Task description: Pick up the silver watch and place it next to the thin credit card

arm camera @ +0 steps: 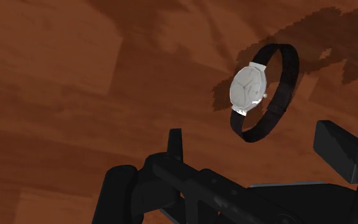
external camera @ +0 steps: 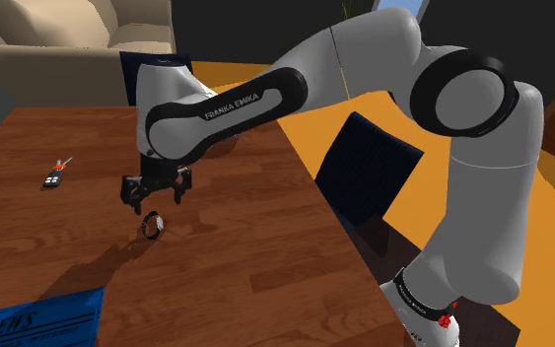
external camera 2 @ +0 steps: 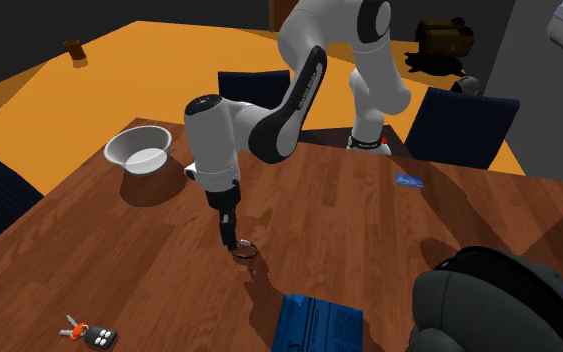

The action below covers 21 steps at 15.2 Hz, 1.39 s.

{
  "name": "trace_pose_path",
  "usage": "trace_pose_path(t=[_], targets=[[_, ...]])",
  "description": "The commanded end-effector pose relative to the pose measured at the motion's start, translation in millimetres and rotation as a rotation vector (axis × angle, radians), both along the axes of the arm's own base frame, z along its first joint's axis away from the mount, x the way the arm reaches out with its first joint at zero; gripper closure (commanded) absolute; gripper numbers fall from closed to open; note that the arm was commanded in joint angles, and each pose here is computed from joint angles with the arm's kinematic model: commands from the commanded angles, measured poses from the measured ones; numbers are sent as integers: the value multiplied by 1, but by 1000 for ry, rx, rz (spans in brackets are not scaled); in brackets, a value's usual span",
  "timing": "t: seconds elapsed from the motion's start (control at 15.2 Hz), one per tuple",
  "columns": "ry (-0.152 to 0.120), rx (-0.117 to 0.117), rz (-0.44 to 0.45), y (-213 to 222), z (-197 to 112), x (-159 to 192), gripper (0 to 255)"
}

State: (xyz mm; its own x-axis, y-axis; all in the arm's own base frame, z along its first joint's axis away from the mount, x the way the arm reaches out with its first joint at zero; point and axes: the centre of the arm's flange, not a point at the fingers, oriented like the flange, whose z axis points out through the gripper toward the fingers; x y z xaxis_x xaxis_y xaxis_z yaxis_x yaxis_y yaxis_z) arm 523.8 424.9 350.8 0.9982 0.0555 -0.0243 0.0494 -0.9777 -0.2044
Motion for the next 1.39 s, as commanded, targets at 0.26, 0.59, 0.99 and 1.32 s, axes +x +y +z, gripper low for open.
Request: trace_pose_path(t=[0.26, 0.59, 0.99, 1.32], targets=[[0, 0, 0, 5, -23, -1, 0], [0, 0, 0, 5, -23, -1, 0], [0, 0, 0, 5, -24, 0, 255], [0, 0, 0, 5, -23, -1, 255]])
